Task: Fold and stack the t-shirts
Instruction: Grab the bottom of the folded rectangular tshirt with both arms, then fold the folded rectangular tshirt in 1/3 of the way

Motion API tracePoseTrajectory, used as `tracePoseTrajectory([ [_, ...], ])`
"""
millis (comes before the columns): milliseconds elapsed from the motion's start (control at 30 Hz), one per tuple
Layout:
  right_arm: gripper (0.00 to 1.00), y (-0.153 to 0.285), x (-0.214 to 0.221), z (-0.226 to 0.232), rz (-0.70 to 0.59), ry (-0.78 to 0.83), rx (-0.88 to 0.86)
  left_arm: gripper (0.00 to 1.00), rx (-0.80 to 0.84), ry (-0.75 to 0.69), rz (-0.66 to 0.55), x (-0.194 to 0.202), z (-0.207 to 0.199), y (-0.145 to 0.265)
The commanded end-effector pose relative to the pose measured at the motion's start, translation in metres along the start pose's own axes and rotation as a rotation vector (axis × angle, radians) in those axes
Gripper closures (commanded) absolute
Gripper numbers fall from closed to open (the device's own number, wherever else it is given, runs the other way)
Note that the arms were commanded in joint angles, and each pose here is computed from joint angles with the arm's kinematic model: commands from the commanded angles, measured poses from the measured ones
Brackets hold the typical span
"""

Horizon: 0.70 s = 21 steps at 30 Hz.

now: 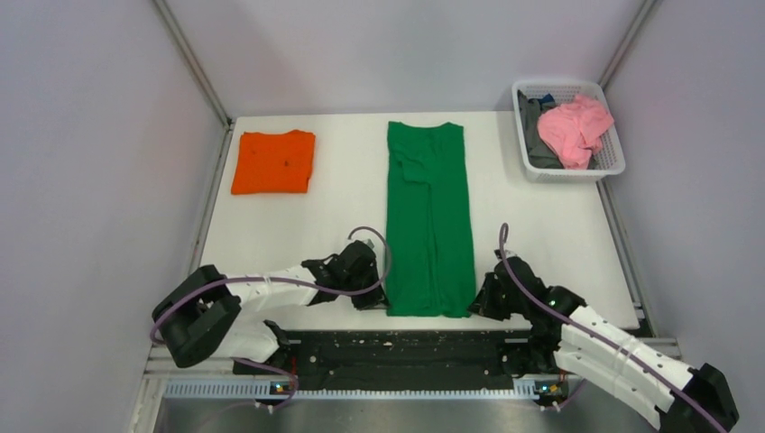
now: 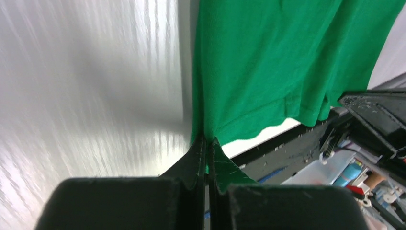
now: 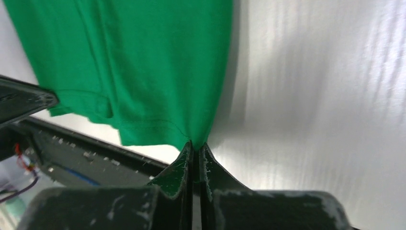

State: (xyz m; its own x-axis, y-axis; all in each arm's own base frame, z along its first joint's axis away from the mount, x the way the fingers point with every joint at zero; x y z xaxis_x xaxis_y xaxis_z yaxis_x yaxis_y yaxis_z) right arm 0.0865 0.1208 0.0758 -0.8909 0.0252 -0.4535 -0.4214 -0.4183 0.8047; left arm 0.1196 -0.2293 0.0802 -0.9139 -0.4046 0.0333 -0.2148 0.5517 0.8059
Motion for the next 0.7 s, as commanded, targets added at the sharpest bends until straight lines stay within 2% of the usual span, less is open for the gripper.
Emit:
tracePoseTrajectory([
  [0, 1.00, 0.019, -0.003, 0.017, -0.003, 0.014, -0.142, 1.00, 0.041, -0.014, 0.030, 0.016, -0.003, 0.016],
  [133, 1.00, 0.036, -0.018, 0.037, -0.066, 0.070, -0.275, 1.00, 0.137, -0.057, 0.006, 0.015, -0.021, 0.034],
  [333, 1.00, 0.039, -0.054, 0.055, -0.148, 0.122, -0.259, 1.00, 0.232, -0.153, -0.049, -0.004, -0.068, 0.044],
  [500, 1.00, 0.038, -0.100, 0.064, -0.266, 0.123, -0.143, 1.00, 0.193, -0.128, -0.109, -0.050, -0.092, 0.038],
  [667, 1.00, 0.027, -0.136, 0.056, -0.285, 0.089, -0.056, 1.00, 0.243, -0.080, -0.105, -0.104, -0.112, 0.034],
])
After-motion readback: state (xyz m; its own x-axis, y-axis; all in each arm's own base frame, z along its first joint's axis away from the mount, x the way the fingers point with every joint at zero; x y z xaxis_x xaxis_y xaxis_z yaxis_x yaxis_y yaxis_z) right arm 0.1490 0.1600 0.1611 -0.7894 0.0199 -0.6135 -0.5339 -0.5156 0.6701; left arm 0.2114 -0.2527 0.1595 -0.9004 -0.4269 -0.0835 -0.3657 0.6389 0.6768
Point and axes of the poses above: each gripper's point midway between its finger pads, its own y axis back along the fingers, its own z axis along the line the jaws close on, x = y × z, the point moved 7 cm from there along y, back along the fingers, and after that the axes turned 15 degrees about y, right-handed, at the moved point
